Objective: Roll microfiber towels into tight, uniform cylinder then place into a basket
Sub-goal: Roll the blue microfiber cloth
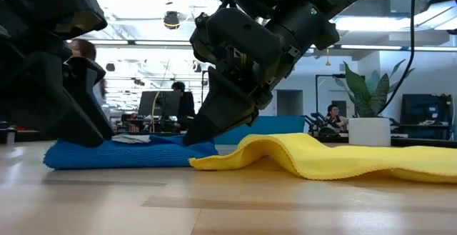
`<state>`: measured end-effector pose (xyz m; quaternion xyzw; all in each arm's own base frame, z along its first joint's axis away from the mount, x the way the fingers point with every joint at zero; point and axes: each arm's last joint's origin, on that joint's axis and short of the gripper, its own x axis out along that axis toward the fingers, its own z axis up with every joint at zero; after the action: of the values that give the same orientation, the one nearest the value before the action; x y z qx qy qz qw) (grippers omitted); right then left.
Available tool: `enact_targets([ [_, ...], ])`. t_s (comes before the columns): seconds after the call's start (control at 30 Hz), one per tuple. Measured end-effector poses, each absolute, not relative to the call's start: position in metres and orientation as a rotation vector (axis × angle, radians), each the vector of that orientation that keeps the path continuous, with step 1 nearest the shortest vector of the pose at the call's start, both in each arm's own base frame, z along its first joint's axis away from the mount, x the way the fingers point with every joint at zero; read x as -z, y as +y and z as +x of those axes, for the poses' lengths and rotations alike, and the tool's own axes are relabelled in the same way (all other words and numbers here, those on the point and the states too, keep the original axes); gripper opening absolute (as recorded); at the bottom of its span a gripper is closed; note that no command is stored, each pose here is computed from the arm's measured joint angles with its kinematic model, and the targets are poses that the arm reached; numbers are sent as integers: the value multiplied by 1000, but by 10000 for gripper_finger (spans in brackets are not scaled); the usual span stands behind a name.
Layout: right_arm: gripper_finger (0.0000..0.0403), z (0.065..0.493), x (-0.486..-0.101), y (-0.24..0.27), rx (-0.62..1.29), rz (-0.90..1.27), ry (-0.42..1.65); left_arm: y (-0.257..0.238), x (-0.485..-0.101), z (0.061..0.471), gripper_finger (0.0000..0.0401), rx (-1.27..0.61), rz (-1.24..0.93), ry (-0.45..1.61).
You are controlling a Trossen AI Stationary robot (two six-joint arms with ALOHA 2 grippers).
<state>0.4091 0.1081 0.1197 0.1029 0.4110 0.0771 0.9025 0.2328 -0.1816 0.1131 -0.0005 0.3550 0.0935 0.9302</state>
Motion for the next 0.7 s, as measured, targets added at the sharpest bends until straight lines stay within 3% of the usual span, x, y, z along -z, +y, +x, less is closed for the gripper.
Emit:
enact_targets([
  [0.33,20,409,-120,108,-159,213,850,-174,-110,231,73,-254,-14,763],
  [0.7,15,409,-120,108,-153,225,853,-189,-124,237,52,-200,107,710],
])
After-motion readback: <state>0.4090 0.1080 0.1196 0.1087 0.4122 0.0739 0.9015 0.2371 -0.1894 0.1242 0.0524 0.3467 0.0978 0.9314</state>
